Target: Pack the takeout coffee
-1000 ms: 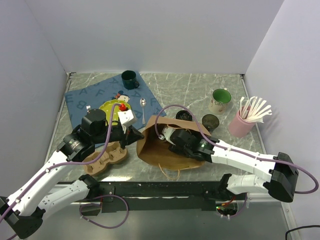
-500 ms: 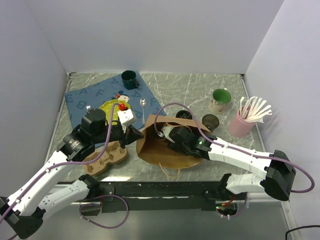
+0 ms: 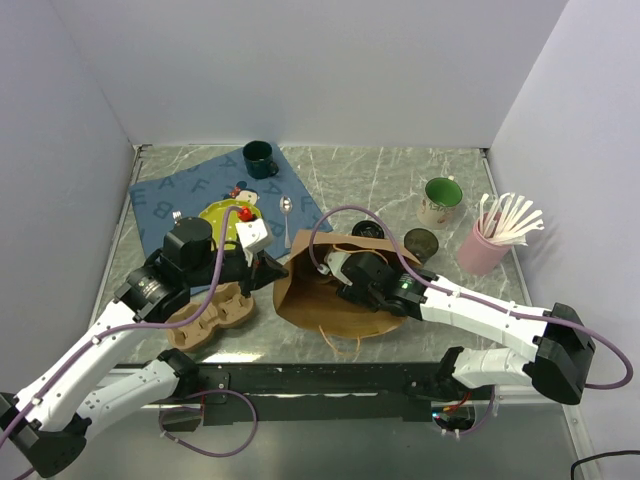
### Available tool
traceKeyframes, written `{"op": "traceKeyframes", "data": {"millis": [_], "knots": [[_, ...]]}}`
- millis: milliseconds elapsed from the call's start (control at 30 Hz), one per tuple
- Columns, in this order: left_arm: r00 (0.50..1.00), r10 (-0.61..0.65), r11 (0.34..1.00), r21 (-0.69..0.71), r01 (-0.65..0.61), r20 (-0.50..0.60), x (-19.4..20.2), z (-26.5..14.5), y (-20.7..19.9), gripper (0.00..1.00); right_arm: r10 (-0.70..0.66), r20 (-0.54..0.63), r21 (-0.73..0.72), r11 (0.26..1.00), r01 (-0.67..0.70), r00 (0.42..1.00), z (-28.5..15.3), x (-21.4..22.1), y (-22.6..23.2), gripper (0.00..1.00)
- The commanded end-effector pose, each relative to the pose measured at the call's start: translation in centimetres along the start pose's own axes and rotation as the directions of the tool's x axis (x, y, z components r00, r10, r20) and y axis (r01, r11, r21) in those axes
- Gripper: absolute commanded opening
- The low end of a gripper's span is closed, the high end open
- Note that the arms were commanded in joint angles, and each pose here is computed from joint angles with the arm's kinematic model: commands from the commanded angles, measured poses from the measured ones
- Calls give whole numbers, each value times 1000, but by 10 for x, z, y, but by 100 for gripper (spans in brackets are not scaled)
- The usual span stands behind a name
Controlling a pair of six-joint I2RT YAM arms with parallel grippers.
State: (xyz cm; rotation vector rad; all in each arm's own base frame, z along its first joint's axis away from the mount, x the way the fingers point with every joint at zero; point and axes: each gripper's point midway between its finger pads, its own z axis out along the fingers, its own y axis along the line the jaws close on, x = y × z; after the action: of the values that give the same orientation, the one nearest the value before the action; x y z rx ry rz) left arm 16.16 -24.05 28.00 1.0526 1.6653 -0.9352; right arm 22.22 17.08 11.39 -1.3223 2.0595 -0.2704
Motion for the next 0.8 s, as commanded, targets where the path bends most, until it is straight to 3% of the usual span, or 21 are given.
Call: {"op": "traceKeyframes", "data": {"millis": [0,133,333,767], "knots": [[998,50,997,57,-52,35,-16,-3,-10,1,17,-50,-28,999,-18,999,2,15,5,47],[998,52,997,56,-53,31,-18,-2,-10,1,44,-96,1,999,-44,994,4,20,1,47],[999,46,997,57,-47,25,-19,-2,-9,1,78,-41,-34,996,-79,996,-1,19,6,47],[999,36,998,46,-37,13,-16,-1,-7,1,47,-50,16,999,-46,998,-6,15,-11,47]]}}
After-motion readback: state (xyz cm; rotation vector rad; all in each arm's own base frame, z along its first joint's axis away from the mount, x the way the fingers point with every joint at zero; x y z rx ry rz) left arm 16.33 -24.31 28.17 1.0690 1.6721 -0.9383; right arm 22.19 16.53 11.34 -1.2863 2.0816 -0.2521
